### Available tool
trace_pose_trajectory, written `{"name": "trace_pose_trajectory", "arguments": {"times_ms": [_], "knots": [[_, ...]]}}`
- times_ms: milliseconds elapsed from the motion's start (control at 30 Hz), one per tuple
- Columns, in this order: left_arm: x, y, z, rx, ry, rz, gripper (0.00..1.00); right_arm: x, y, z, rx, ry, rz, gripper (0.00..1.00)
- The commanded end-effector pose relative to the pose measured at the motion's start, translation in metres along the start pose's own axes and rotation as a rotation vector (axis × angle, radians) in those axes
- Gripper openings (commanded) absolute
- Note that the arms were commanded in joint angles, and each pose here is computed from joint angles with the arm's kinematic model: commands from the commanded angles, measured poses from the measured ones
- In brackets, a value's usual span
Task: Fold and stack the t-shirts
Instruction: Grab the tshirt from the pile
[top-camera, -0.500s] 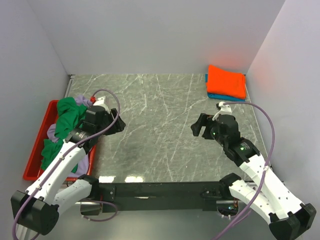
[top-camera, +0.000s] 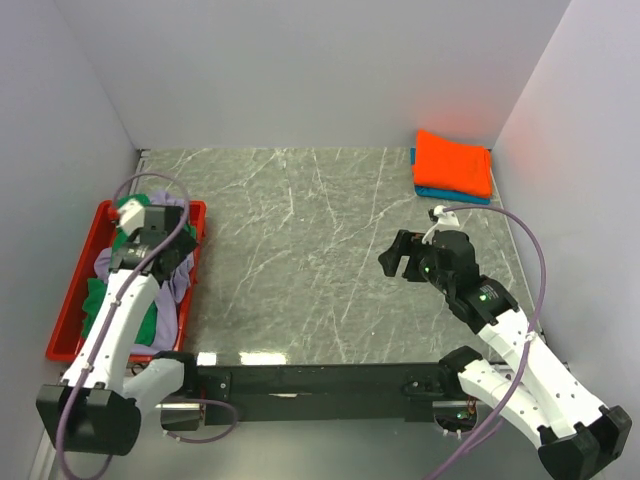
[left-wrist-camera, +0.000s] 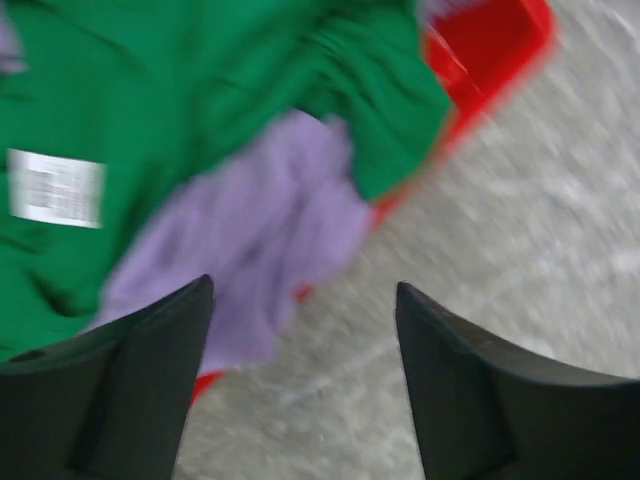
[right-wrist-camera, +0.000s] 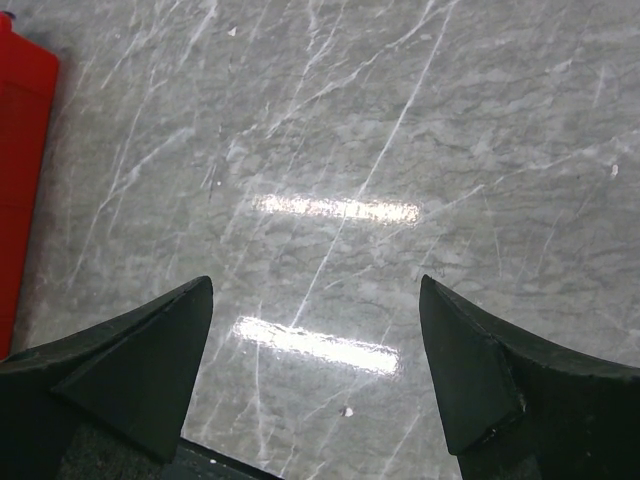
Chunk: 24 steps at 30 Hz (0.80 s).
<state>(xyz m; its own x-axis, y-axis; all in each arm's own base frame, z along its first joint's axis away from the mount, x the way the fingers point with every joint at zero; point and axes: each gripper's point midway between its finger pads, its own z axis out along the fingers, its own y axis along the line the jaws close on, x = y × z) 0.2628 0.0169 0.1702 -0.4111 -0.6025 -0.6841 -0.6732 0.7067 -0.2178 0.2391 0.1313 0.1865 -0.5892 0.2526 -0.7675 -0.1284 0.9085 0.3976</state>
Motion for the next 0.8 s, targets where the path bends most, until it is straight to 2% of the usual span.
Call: {"name": "trace_pose_trajectory", "arguments": {"times_ms": [0, 233, 367, 433, 467, 500, 567, 633, 700, 767], "knots": [[-0.032, 0.036, 0.006, -0.142, -0.088, -0.102, 0.81, -0.005, 0.008, -0.002, -0.041, -0.024, -0.008, 0.9], [-0.056, 0.068, 0.041, -0.246, -0.129, -0.218, 0.81, -0.005, 0.009, -0.003, -0.052, -0.027, -0.008, 0.9], [-0.053, 0.075, 0.067, -0.278, -0.086, -0.275, 0.8, -0.004, 0.01, -0.002, -0.053, -0.021, -0.009, 0.9], [-0.052, 0.078, 0.076, -0.271, -0.052, -0.31, 0.75, -0.003, 0.009, -0.002, -0.05, -0.018, -0.01, 0.9], [-0.049, 0.079, 0.083, -0.28, -0.029, -0.314, 0.71, -0.001, 0.012, -0.003, -0.068, -0.009, -0.01, 0.89], [-0.049, 0.08, 0.087, -0.265, -0.011, -0.328, 0.58, -0.001, 0.013, -0.003, -0.073, -0.01, -0.009, 0.89], [-0.051, 0.078, 0.091, -0.256, 0.002, -0.328, 0.39, -0.001, 0.013, -0.003, -0.076, -0.01, -0.01, 0.89], [-0.056, 0.074, 0.09, -0.23, -0.002, -0.33, 0.28, -0.002, 0.014, -0.004, -0.081, -0.014, -0.012, 0.89], [-0.061, 0.073, 0.084, -0.22, -0.013, -0.335, 0.02, -0.002, 0.014, -0.004, -0.08, -0.01, -0.013, 0.89], [-0.077, 0.064, 0.07, -0.174, -0.051, -0.341, 0.01, -0.001, 0.014, -0.004, -0.082, -0.007, -0.013, 0.89]]}}
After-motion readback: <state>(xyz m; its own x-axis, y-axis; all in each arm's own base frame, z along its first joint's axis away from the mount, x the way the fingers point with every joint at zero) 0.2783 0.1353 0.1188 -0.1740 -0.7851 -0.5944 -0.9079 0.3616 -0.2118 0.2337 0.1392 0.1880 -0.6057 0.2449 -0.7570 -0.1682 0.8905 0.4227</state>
